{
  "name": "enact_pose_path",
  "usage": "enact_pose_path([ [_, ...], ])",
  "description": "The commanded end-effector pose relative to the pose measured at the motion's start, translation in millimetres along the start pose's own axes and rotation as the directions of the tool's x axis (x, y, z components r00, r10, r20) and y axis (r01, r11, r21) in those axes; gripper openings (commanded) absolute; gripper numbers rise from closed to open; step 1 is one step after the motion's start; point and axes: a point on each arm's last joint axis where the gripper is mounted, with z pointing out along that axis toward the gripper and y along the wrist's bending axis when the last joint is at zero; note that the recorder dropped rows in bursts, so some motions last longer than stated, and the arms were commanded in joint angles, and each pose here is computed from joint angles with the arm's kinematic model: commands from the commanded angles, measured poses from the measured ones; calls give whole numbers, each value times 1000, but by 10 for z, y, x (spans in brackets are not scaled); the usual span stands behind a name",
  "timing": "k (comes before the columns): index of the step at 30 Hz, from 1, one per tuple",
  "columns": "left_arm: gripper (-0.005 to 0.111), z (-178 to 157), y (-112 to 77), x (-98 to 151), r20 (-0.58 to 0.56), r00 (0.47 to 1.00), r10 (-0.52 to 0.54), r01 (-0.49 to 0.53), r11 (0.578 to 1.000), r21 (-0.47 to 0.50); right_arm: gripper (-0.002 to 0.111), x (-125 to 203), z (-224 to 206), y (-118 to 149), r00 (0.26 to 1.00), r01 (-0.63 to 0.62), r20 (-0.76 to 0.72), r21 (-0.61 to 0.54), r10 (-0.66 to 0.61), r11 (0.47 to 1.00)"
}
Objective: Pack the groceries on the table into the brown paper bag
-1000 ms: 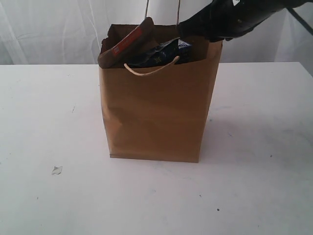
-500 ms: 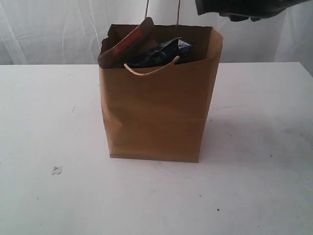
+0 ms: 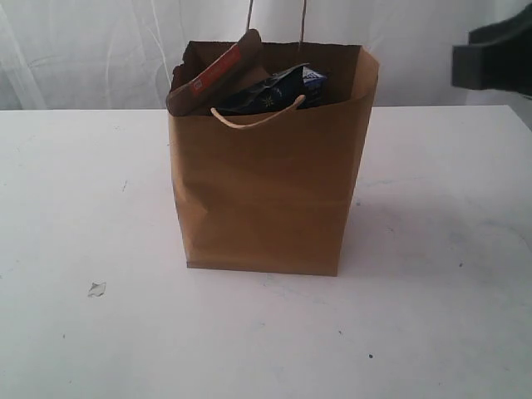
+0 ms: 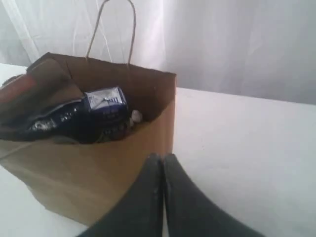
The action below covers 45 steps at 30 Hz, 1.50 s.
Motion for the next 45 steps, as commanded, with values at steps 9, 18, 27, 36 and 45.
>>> enact_pose_path([
  [9,0,-1,0,4,5,1000,-11,11,1000,-1,0,415,-13,-78,984,6,-177,57,4,998],
  [18,0,-1,0,4,5,1000,-11,11,1000,-1,0,564,27,51,984,-160,-91,-91,152,983],
  [27,0,-1,0,4,5,1000,-11,11,1000,-1,0,1102,-10,10,981,-193,-60,-131,187,972],
  [36,0,-1,0,4,5,1000,-11,11,1000,-1,0,1613,-182,-159,963,-244,91,-100,253,965],
  [45,0,-1,0,4,5,1000,-11,11,1000,-1,0,2096,-349,-290,936,-285,211,-12,281,958],
])
